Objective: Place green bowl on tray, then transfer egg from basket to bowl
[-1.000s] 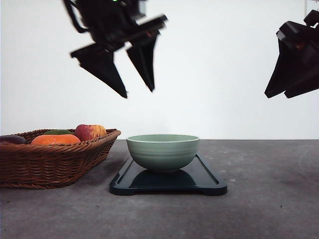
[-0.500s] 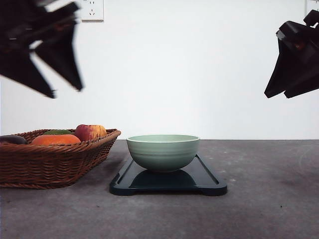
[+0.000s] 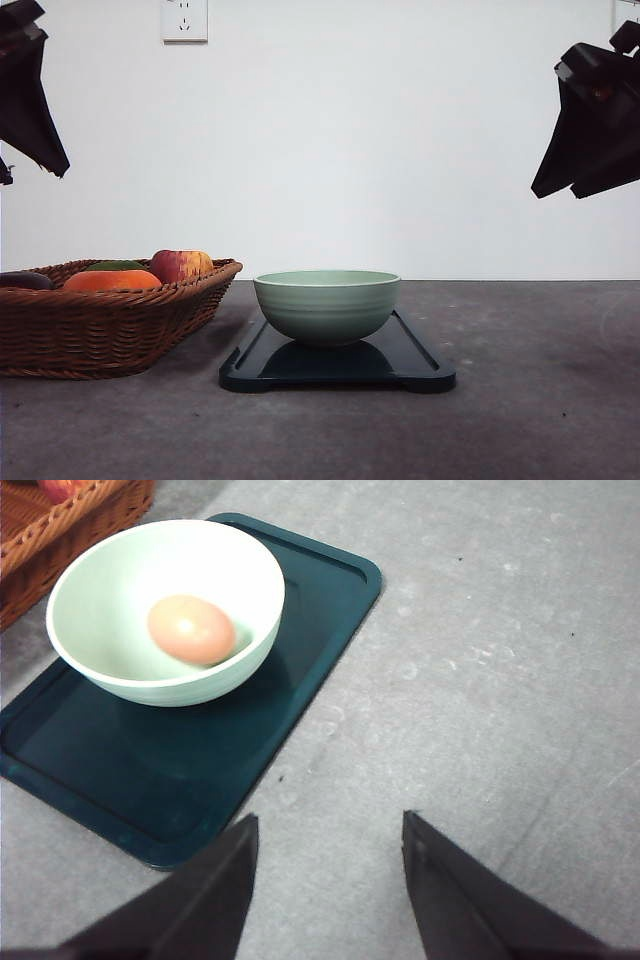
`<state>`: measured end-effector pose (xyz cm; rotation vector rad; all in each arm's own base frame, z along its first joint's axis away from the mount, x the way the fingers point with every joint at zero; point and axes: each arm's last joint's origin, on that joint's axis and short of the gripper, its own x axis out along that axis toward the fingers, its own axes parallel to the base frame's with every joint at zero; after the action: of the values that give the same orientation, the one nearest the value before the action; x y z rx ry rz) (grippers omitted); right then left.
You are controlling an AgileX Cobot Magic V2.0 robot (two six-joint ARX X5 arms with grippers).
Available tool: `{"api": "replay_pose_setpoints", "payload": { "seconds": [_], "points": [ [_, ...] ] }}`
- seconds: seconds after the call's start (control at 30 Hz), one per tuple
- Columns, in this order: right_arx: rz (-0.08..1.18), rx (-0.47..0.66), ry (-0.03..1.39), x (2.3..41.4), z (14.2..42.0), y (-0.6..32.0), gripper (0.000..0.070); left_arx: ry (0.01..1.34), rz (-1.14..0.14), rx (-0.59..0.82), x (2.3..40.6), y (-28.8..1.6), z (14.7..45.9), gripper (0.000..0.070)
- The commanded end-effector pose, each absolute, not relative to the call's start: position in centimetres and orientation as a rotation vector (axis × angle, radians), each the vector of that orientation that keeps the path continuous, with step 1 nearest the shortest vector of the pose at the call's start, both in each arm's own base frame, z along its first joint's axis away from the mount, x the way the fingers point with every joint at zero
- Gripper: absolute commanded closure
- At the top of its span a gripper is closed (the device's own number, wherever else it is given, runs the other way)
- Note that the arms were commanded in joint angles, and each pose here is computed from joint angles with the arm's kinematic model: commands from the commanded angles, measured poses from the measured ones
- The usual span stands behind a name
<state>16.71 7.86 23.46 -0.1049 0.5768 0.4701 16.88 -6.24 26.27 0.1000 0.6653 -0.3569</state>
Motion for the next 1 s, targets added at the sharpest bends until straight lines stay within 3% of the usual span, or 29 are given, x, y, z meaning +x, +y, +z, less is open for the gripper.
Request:
{"api": "replay_pose_setpoints", "payload": {
  "seconds": [0.0,0.07,0.13,0.23,0.73,0.97],
  "points": [
    [0.473,-0.101,0.578,16.74,23.44,7.97,0.0423,0.664,-0.362,0.118,16.97,-6.3,26.29,0.031],
    [0.474,-0.101,0.579,16.73,23.43,7.97,0.0428,0.672,-0.363,0.12,16.91,-6.3,26.23,0.034],
    [0.474,-0.101,0.579,16.73,23.44,7.98,0.0662,0.671,-0.364,0.12,16.92,-6.32,26.23,0.0609],
    [0.477,-0.098,0.575,16.76,23.47,8.0,0.0685,0.682,-0.363,0.122,16.85,-6.29,26.15,0.07],
    [0.478,-0.094,0.546,16.87,23.71,8.05,0.0684,0.693,-0.364,0.124,16.76,-6.27,26.08,0.07],
    [0.48,-0.09,0.526,16.96,23.88,8.09,0.0684,0.626,-0.328,0.108,16.41,-5.35,26.6,0.07]
  ]
}}
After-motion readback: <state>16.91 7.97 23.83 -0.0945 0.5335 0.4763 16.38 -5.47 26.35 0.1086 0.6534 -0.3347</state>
